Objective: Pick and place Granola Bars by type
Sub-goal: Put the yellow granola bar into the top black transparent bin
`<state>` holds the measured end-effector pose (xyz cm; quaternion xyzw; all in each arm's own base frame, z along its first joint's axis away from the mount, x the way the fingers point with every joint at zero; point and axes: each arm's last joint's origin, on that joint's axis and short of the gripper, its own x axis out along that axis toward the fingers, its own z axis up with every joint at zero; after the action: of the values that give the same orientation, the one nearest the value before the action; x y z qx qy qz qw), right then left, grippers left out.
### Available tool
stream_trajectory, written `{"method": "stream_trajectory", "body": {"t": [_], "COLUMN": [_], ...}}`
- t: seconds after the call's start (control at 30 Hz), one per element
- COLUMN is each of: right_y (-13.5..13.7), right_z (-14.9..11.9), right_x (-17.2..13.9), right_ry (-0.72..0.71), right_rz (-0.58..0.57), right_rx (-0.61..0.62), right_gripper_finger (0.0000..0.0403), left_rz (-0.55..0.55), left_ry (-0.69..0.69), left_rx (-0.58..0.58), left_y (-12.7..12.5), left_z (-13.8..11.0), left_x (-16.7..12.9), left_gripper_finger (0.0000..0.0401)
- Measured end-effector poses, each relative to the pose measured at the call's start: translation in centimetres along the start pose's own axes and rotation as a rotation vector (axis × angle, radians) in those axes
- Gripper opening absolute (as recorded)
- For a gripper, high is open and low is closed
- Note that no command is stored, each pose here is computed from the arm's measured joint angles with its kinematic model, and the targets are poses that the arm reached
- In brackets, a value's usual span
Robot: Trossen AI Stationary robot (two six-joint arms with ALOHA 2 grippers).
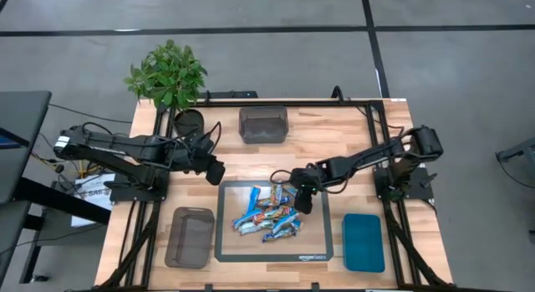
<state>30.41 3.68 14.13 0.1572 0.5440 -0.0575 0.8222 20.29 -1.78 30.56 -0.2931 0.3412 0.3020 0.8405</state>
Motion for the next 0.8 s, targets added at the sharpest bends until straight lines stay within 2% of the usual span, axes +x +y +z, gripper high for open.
{"method": "stream_trajectory", "body": {"t": [0.13, 0.37, 0.47, 0.53, 0.63, 0.8], "right_y": [0.2, 0.3, 0.4, 0.2, -0.5, -3.1], "right_z": [0.4, 0.5, 1.0, 1.6, 2.9, 5.5], "right_x": [0.6, 0.5, -0.5, -1.5, -3.7, -7.5], "right_ry": [0.045, 0.070, 0.021, -0.022, -0.148, -0.388], "right_rz": [-0.020, 0.017, 0.057, 0.085, 0.119, 0.140], "right_rx": [0.000, 0.001, -0.010, -0.001, 0.026, 0.111], "right_gripper_finger": [0.0166, 0.0051, 0.0015, 0.0008, 0.0020, 0.0037], "left_rz": [0.000, -0.007, -0.015, -0.018, -0.019, -0.021], "left_ry": [0.002, 0.010, 0.016, 0.016, 0.013, 0.006], "left_rx": [0.001, 0.000, 0.000, -0.001, -0.002, -0.004], "left_y": [0.0, 0.0, -0.1, -0.1, -0.1, -0.1], "left_z": [0.0, 0.0, 0.0, 0.0, 0.0, 0.0], "left_x": [0.0, 0.0, 0.0, 0.0, 0.0, 0.0], "left_gripper_finger": [0.0171, 0.0171, 0.0171, 0.0171, 0.0171, 0.0171]}}
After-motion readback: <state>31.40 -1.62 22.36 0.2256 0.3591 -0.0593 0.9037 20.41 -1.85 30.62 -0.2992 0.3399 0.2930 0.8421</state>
